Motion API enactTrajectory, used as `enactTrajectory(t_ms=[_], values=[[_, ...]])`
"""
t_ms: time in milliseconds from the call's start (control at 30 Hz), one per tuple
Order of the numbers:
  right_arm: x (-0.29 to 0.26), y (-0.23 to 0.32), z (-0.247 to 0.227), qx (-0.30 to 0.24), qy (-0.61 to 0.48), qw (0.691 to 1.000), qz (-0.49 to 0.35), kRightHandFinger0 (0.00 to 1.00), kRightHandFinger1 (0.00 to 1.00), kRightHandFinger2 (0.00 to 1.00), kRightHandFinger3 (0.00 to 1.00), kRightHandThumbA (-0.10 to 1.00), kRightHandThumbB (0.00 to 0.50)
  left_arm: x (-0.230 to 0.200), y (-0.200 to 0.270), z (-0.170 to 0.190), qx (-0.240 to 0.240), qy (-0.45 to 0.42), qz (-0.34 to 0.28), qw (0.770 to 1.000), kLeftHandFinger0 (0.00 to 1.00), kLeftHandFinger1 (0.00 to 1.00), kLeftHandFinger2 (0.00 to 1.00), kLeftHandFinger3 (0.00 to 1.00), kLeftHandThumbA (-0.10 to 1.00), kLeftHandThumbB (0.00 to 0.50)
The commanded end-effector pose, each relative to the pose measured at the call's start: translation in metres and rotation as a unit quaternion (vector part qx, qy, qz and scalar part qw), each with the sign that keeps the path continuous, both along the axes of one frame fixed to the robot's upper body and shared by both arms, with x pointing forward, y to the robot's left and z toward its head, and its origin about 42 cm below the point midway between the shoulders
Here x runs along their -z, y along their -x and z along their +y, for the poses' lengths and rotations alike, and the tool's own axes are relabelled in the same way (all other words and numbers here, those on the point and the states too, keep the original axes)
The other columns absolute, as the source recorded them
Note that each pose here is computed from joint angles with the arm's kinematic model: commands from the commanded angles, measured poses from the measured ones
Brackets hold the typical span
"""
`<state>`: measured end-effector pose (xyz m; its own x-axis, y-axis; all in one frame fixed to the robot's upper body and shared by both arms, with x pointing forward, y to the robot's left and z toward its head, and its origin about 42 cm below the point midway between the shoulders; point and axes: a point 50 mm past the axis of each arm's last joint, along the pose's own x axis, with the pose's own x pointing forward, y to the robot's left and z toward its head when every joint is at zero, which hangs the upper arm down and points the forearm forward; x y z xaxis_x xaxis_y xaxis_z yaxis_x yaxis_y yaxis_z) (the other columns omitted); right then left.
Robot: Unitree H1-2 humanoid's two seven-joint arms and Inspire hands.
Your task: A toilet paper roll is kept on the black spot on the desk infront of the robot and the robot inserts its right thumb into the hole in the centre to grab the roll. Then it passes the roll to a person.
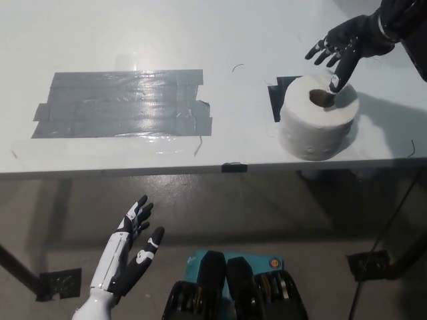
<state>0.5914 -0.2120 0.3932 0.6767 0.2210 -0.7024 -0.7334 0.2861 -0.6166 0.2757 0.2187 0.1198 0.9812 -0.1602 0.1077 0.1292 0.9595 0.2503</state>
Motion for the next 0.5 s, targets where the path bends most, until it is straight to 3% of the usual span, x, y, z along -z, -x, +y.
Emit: enactTrajectory(t_ms=[0, 133, 200, 367, 467], values=[[-0.042, -0.003, -0.001, 0.010, 0.025, 0.999, -0.047, 1.00, 1.00, 1.00, 1.00, 1.00, 0.481, -0.014, -0.005, 0.000, 0.006, -0.003, -0.024, 1.000, 1.00, 1.00, 1.00, 1.00, 0.74, 0.013], [-0.040, -0.004, -0.008, 0.023, 0.016, 0.998, -0.061, 1.00, 1.00, 1.00, 1.00, 1.00, 0.493, -0.014, -0.005, 0.000, 0.009, -0.001, -0.025, 1.000, 1.00, 1.00, 1.00, 1.00, 0.73, 0.003], [-0.039, -0.005, -0.011, 0.028, -0.014, 0.998, -0.063, 1.00, 1.00, 1.00, 1.00, 1.00, 0.471, -0.013, -0.005, 0.000, 0.008, -0.001, -0.024, 1.000, 1.00, 1.00, 1.00, 1.00, 0.73, 0.006], [-0.040, -0.005, -0.014, 0.020, -0.036, 0.996, -0.075, 1.00, 1.00, 1.00, 1.00, 1.00, 0.490, -0.014, -0.006, 0.000, 0.007, -0.005, -0.023, 1.000, 1.00, 1.00, 1.00, 1.00, 0.73, 0.010], [-0.036, -0.006, -0.013, 0.004, -0.038, 0.995, -0.093, 1.00, 1.00, 1.00, 1.00, 1.00, 0.442, -0.014, -0.006, -0.001, 0.008, -0.006, -0.023, 1.000, 1.00, 1.00, 1.00, 1.00, 0.73, 0.013]])
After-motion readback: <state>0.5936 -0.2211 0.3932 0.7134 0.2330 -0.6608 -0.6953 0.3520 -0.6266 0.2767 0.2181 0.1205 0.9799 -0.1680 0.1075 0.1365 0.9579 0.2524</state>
